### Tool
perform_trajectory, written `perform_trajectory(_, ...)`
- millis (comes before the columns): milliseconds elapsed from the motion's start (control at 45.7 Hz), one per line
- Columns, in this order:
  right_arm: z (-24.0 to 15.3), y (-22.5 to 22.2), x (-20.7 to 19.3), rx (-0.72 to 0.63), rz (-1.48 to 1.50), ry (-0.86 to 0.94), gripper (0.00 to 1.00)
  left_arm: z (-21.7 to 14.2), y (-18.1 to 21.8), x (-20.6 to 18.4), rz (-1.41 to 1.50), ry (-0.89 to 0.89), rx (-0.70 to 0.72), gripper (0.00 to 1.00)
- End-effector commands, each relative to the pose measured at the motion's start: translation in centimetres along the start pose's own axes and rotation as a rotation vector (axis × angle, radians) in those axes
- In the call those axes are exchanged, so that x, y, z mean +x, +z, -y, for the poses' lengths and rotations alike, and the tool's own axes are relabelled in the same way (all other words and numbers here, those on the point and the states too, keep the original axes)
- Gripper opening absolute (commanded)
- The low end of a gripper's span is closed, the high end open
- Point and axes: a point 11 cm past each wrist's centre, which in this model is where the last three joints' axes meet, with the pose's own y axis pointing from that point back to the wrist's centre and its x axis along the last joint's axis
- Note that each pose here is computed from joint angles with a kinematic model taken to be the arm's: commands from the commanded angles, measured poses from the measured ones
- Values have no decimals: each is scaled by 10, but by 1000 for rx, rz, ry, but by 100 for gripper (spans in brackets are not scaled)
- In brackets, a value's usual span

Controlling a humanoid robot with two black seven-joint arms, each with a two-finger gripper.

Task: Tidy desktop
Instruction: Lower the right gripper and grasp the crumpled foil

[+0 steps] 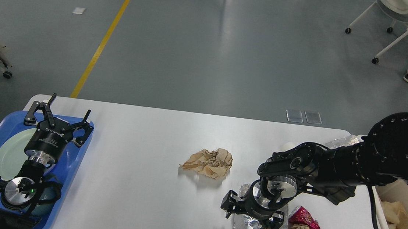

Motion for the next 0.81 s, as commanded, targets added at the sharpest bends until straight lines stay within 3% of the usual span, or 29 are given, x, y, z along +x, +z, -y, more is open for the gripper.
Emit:
perform_trajectory(0, 6, 1, -3, -1, -3, -7, 77, 0, 0, 0, 0, 0, 0, 97)
perform_trajectory(241, 12, 3, -7, -7, -1, -19, 16, 0, 0, 0, 0, 0, 0, 97)
perform_trajectory(328, 14, 3, -9, -8, 1, -24, 1, 0, 0, 0, 0, 0, 0, 97)
perform_trajectory(788, 15, 1, -5, 5, 18, -12, 0, 0, 0, 0, 0, 0, 0, 97)
